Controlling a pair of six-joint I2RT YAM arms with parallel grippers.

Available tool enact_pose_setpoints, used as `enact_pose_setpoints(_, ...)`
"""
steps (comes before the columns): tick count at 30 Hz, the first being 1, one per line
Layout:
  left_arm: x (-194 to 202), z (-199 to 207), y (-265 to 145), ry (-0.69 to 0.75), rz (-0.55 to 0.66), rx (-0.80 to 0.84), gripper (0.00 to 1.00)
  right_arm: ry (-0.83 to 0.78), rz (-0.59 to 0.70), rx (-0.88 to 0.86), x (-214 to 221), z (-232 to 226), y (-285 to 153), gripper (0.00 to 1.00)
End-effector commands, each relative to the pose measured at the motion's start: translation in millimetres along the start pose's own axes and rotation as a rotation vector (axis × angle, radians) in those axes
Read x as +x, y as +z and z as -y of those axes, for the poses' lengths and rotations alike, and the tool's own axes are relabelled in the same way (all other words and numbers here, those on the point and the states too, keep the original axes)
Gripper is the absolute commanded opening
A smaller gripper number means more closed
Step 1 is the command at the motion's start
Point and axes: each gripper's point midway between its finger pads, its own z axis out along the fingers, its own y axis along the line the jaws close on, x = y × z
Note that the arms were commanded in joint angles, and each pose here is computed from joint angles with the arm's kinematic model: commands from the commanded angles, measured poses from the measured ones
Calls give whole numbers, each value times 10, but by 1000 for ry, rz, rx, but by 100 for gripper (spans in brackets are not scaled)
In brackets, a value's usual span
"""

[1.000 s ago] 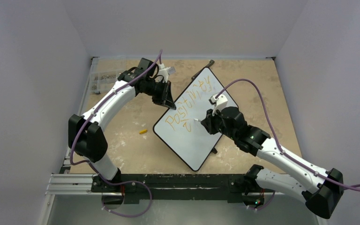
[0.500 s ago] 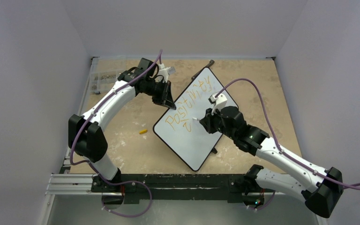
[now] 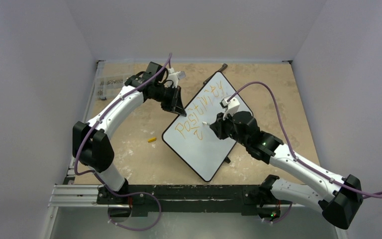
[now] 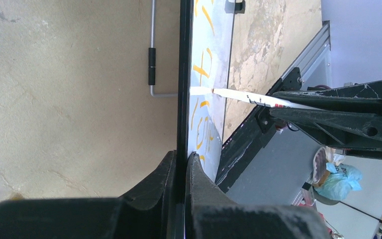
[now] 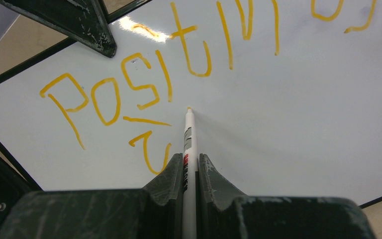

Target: Write a sentence on the whiteboard

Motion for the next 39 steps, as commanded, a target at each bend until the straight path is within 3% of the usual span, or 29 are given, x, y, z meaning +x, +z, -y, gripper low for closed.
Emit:
enact_pose_setpoints(1, -162, 36, -134, 50, 88, -35, 0, 58, -62, 0, 266, 29, -51, 0)
enact_pose_setpoints(10, -165, 46, -141, 54, 91, -36, 0, 151, -88, 3, 506, 61, -149, 0)
enact_pose_setpoints(28, -155, 27, -131, 50, 88, -40, 0, 101, -26, 59, -9, 32, 77, 0)
enact_pose_setpoints(39, -155, 59, -144, 55, 91, -33, 0, 81, -36, 179, -15, 225, 140, 0)
